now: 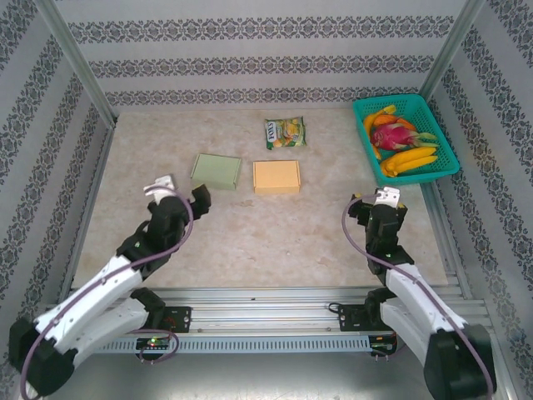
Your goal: Fold the paper box
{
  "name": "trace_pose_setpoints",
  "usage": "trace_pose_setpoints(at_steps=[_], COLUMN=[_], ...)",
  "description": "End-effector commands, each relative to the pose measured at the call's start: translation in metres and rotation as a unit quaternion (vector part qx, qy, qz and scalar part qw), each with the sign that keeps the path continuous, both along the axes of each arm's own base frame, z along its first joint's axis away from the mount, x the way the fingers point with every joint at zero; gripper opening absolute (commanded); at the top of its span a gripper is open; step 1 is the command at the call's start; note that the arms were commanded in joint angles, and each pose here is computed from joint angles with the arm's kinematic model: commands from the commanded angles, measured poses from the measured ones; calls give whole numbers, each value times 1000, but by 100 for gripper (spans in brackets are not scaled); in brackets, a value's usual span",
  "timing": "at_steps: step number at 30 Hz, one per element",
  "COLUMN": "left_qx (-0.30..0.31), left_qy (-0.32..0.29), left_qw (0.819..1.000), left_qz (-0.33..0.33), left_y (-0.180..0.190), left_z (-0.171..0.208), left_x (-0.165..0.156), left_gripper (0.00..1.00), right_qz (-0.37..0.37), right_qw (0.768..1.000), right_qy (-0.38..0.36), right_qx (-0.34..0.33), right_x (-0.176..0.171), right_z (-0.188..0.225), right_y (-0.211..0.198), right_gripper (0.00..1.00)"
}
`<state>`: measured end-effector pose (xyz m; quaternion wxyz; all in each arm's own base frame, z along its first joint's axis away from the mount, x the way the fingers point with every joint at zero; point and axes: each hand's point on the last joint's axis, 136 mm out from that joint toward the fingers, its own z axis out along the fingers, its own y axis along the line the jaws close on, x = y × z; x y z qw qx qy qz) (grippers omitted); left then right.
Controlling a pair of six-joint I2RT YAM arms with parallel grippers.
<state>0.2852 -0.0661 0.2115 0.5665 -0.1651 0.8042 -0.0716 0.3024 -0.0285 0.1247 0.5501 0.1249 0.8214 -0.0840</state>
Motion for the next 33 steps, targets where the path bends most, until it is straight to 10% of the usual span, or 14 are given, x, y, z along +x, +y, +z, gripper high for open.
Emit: trace_pose_setpoints(at_steps=[1,33], left_qx=[48,162], left_qy=[-61,-95], left_qw=[995,979], left_qz=[64,75], left_y=[34,66], left_z=[11,-17], left_x=[-9,-4], left_gripper=[99,100], right_qz=[5,172], right_qw=[1000,981], right_qy=[1,-86], right_qx=[-9,-34], right_x=[20,68], right_z=[-4,-15], right_y=[-5,48], right_gripper=[98,98])
